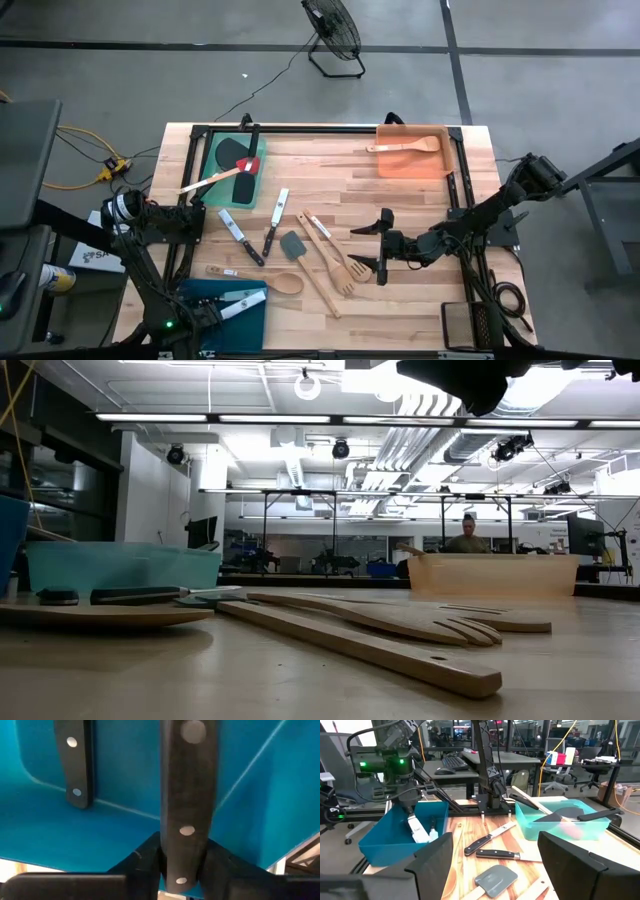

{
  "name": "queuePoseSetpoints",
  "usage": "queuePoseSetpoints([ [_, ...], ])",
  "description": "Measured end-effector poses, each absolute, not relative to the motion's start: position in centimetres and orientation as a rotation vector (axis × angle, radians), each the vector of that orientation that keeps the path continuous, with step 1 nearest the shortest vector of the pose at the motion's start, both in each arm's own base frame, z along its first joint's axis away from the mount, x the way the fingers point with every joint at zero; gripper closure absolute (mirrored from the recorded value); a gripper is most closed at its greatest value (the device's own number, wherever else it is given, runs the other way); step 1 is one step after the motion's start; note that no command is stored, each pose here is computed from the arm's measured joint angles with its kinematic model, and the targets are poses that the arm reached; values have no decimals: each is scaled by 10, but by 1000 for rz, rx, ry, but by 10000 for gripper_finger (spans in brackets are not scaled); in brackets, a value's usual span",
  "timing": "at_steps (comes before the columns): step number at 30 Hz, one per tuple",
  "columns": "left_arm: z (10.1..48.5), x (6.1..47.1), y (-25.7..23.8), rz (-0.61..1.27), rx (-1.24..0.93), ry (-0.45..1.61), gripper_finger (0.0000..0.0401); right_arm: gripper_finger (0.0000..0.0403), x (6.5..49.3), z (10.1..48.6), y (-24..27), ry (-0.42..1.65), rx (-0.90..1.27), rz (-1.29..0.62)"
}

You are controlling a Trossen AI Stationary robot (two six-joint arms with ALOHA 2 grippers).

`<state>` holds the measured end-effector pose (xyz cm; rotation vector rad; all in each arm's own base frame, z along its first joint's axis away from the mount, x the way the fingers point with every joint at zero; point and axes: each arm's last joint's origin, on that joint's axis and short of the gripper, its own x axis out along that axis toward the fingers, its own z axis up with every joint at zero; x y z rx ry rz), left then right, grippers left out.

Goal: Pick & Place Kitchen Items
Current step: Put the black knife into the blue bin, then put the brown wooden serving spoon into the orange bin

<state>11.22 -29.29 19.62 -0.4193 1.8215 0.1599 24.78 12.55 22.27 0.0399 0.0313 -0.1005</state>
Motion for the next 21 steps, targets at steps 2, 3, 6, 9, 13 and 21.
queuePoseSetpoints([
  [2,196,112,-292,167,-417,1814,279,119,248,222,125,36,48,-101],
  [3,196,112,-292,170,-414,1811,266,119,248,222,125,38,52,-101],
  [6,196,112,-292,178,-408,1797,241,119,248,222,125,40,54,-101],
  [9,196,112,-291,189,-409,1792,233,119,248,222,125,38,56,-101],
  [13,198,116,-287,236,-427,1749,239,119,247,227,122,19,117,-108],
  [21,226,120,-265,278,-364,1320,281,119,261,239,107,228,159,-168],
])
